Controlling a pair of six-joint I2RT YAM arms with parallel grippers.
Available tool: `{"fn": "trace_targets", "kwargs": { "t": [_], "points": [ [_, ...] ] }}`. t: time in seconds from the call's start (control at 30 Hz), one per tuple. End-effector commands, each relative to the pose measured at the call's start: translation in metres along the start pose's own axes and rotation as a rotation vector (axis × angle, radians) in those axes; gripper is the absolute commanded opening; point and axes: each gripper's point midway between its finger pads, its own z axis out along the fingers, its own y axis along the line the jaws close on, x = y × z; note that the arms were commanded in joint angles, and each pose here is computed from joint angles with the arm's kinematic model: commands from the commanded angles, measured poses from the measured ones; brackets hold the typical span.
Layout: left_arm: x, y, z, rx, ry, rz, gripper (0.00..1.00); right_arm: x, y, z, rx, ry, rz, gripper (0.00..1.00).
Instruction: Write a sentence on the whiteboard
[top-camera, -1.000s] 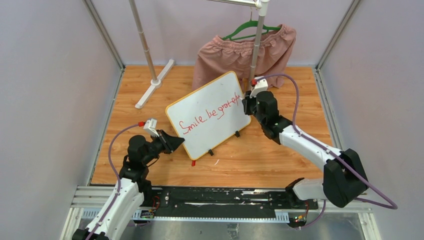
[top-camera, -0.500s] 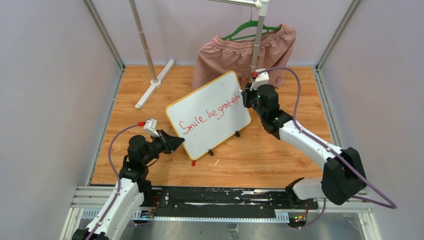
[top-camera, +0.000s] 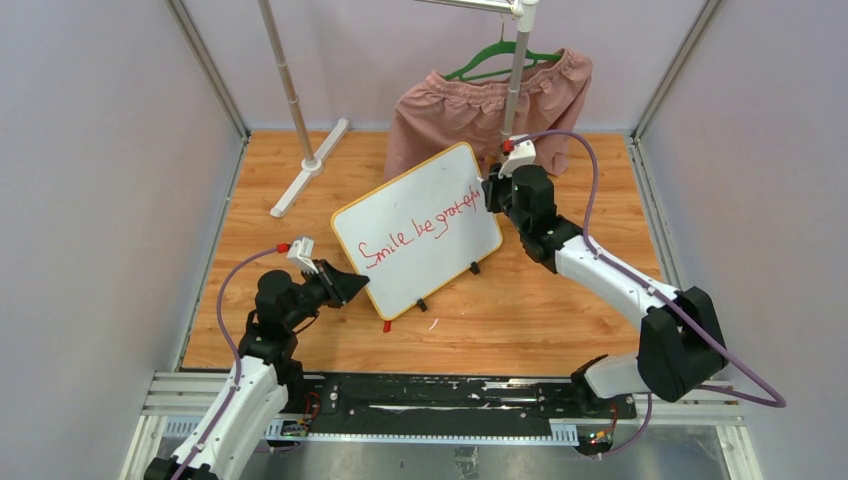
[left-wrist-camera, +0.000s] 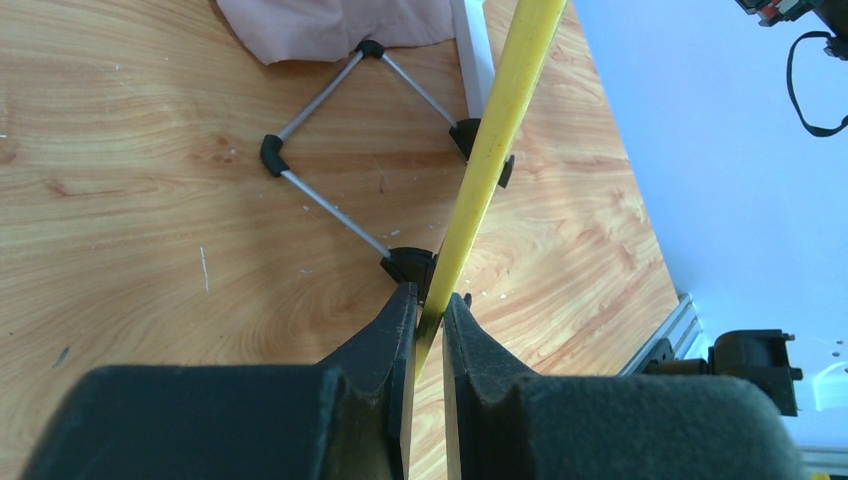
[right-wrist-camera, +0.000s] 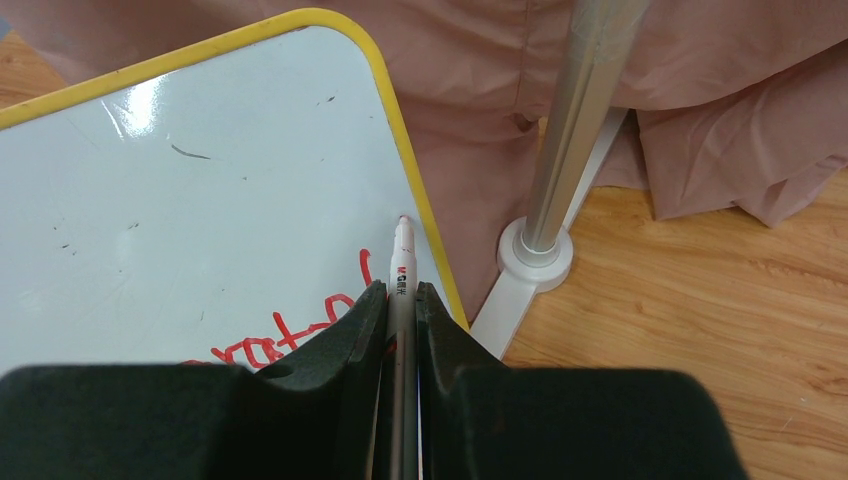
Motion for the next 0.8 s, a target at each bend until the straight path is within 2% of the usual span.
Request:
{"fn": "trace_targets", "kwargs": {
  "t": [0.0,0.77],
  "points": [
    [0.002,-0.001,-0.001,-0.011,0.019,-0.003,0.0,-0.011,-0.001,0.003,-0.008,-0.031,0.01,0.0],
    [0.001,-0.001,-0.001,-0.011,0.017,-0.002,0.0,0.03,-0.011,-0.01,0.016,0.035,0.028,0.0]
  ]
}}
